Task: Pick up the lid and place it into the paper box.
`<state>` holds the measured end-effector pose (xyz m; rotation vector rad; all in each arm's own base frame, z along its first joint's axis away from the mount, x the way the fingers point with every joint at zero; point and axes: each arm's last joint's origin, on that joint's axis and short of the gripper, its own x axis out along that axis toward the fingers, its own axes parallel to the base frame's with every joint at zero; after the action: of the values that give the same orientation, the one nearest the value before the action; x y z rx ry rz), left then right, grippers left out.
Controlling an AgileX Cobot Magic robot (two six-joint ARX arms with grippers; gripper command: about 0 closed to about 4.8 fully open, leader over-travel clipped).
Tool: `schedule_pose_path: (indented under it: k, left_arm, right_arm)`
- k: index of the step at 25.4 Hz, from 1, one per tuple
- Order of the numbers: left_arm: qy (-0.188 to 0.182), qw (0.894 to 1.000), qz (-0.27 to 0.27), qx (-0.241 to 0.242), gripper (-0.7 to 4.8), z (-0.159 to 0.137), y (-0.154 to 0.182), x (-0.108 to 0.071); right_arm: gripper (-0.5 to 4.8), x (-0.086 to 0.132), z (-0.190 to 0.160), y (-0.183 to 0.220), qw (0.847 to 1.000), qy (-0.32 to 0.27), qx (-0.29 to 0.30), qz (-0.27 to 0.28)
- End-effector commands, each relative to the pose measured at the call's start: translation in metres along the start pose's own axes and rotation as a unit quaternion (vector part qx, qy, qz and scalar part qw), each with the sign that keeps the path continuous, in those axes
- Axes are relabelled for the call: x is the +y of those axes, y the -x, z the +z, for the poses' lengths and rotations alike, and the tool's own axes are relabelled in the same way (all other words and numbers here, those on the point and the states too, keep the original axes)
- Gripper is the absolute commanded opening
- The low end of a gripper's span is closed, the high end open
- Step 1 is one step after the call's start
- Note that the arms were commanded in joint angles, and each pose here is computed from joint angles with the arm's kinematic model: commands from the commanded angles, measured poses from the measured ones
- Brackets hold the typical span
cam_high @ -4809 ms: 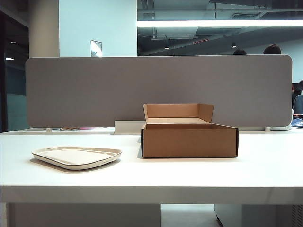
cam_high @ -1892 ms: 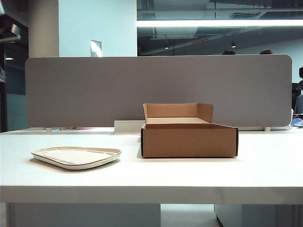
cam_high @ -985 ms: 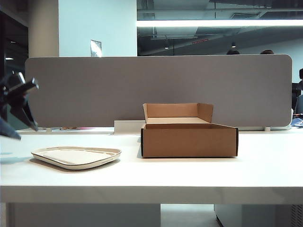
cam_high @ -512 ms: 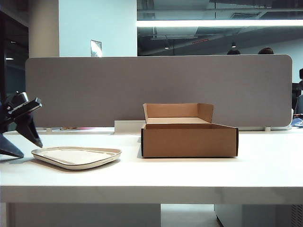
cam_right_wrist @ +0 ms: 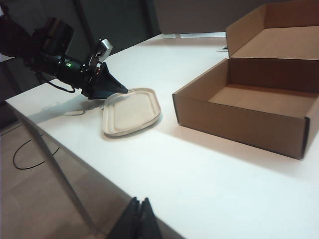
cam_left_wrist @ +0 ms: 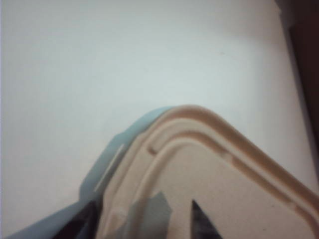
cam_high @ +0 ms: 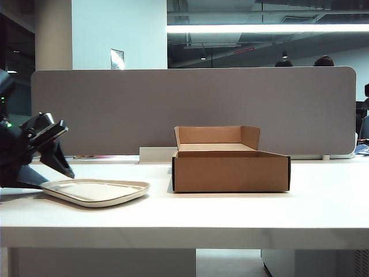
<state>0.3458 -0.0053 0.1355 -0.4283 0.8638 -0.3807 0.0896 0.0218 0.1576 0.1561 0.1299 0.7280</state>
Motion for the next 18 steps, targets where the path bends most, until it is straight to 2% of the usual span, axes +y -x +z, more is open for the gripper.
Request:
schedule_pose_path:
  k: [1,2,3,4,6,8,14,18]
  left_arm:
    - [0.037,0.996,0.014,0.077,2.24,-0.023,-0.008,0.002]
    - [0.036,0.996,0.013,0.077,1.42,-0.023,-0.008,0.001]
    - [0.037,0.996,0.013,0.078,0.83,-0.024,-0.008,0.001]
    - [0.037,0.996,0.013,0.078,0.48,-0.024,-0.008,0.001]
    - [0.037,0.996,0.013,0.078,0.14,-0.024,-0.008,0.001]
    - [0.037,0.996,0.013,0.078,-0.07,-0.024,-0.008,0.001]
    - [0.035,0.997,0.013,0.069,-0.06,-0.02,-0.002,0.0]
    - [0.019,0.999,0.015,0.022,-0.06,-0.004,0.021,-0.008]
  right_arm:
    - [-0.05,-0.001,-0.001,0.0,1.0,0.001,-0.002,-0.003]
    - [-0.05,-0.001,-0.001,0.0,1.0,0.001,-0.002,-0.002]
    - [-0.05,-0.001,-0.001,0.0,1.0,0.001,-0.002,-0.002]
    - [-0.05,-0.001,-0.001,0.0,1.0,0.001,-0.002,-0.002]
    - [-0.05,-0.001,-0.001,0.0,1.0,0.001,-0.002,-0.002]
    - [-0.05,-0.001,-0.001,0.0,1.0,0.001,-0.002,-0.002]
    - [-0.05,-0.001,-0.001,0.0,1.0,0.001,-0.002,-0.002]
    - [-0.05,-0.001,-0.001,0.0,1.0,0.001,-0.002,-0.002]
